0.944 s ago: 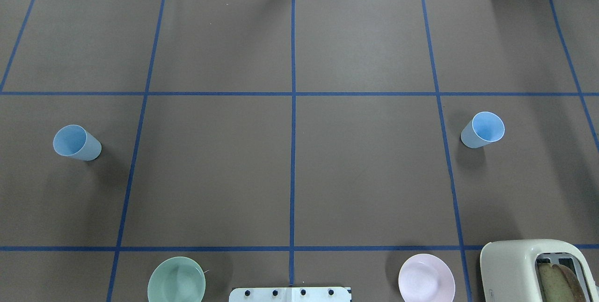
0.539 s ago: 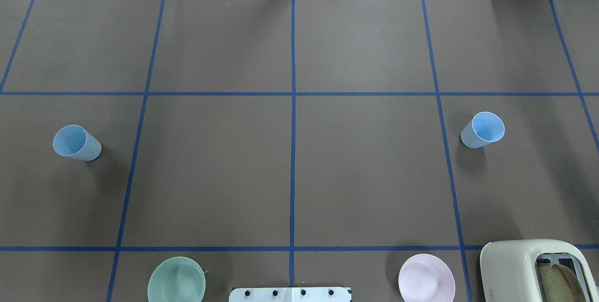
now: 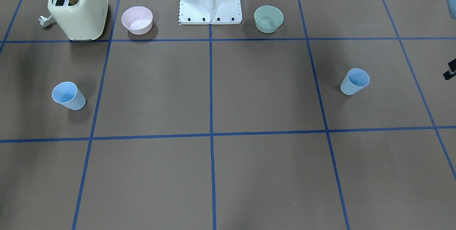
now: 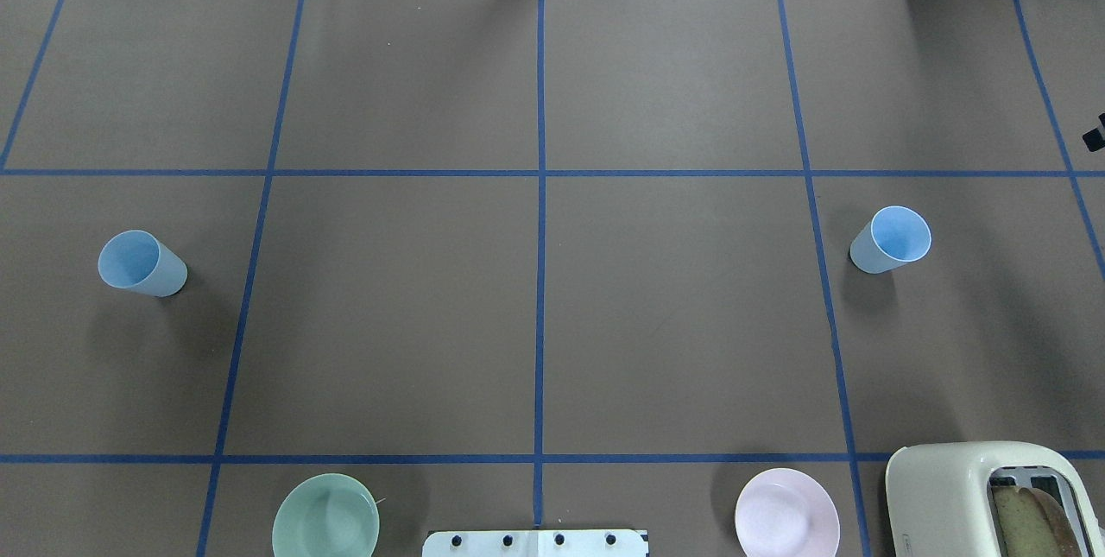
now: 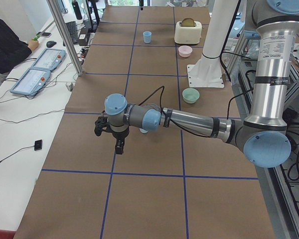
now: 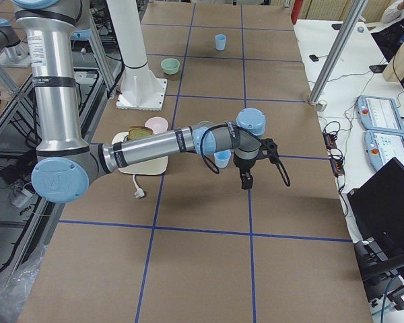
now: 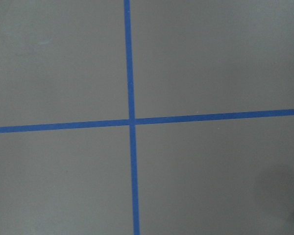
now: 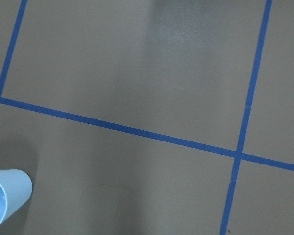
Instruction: Stack blue cups with both arms
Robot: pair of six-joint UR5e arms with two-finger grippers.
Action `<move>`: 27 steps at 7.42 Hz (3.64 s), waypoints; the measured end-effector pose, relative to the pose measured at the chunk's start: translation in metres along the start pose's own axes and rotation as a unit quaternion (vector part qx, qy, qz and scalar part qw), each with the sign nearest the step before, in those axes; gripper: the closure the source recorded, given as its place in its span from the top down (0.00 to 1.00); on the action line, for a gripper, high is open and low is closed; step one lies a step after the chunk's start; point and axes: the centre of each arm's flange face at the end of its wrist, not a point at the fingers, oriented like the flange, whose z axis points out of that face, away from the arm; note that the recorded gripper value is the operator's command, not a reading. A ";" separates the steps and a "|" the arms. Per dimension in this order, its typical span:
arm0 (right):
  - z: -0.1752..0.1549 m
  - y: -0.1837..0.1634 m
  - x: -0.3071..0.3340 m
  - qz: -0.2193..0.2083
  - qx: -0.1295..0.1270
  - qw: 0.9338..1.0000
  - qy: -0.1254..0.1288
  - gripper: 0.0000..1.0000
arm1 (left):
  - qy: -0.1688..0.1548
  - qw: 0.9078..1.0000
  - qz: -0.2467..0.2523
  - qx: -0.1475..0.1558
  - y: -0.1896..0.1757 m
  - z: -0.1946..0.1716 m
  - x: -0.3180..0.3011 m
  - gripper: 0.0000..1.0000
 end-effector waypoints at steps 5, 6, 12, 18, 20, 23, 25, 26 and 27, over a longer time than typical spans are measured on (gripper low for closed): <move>0.040 0.012 -0.068 -0.051 -0.007 0.997 -0.058 0.99 | 0.038 0.999 -0.032 -0.010 0.030 0.045 0.106 0.98; 0.049 0.015 -0.082 -0.049 -0.010 0.997 -0.061 0.99 | 0.039 0.999 -0.034 -0.015 0.036 0.050 0.116 0.97; 0.078 0.019 -0.116 -0.052 -0.004 0.998 -0.040 0.99 | 0.041 0.998 -0.034 -0.031 0.064 0.111 0.156 0.70; 0.094 0.022 -0.133 -0.066 -0.015 0.997 -0.035 0.99 | 0.055 0.998 -0.026 -0.030 0.065 0.132 0.142 0.11; 0.096 0.023 -0.136 -0.069 -0.016 0.997 -0.035 0.99 | 0.058 0.998 -0.023 -0.028 0.066 0.128 0.145 0.00; 0.105 0.024 -0.142 -0.077 -0.019 0.996 -0.026 0.93 | 0.074 0.996 -0.028 -0.037 0.070 0.105 0.167 0.00; 0.115 0.025 -0.149 -0.085 -0.023 0.996 -0.019 0.90 | 0.073 0.995 -0.056 -0.043 0.060 0.072 0.209 0.00; 0.120 0.022 -0.154 -0.089 -0.026 0.996 -0.019 0.84 | 0.076 0.993 -0.080 -0.041 0.049 0.056 0.237 0.00; 0.125 0.018 -0.158 -0.092 -0.027 0.995 -0.020 0.73 | 0.081 0.991 -0.103 -0.041 0.040 0.046 0.263 0.00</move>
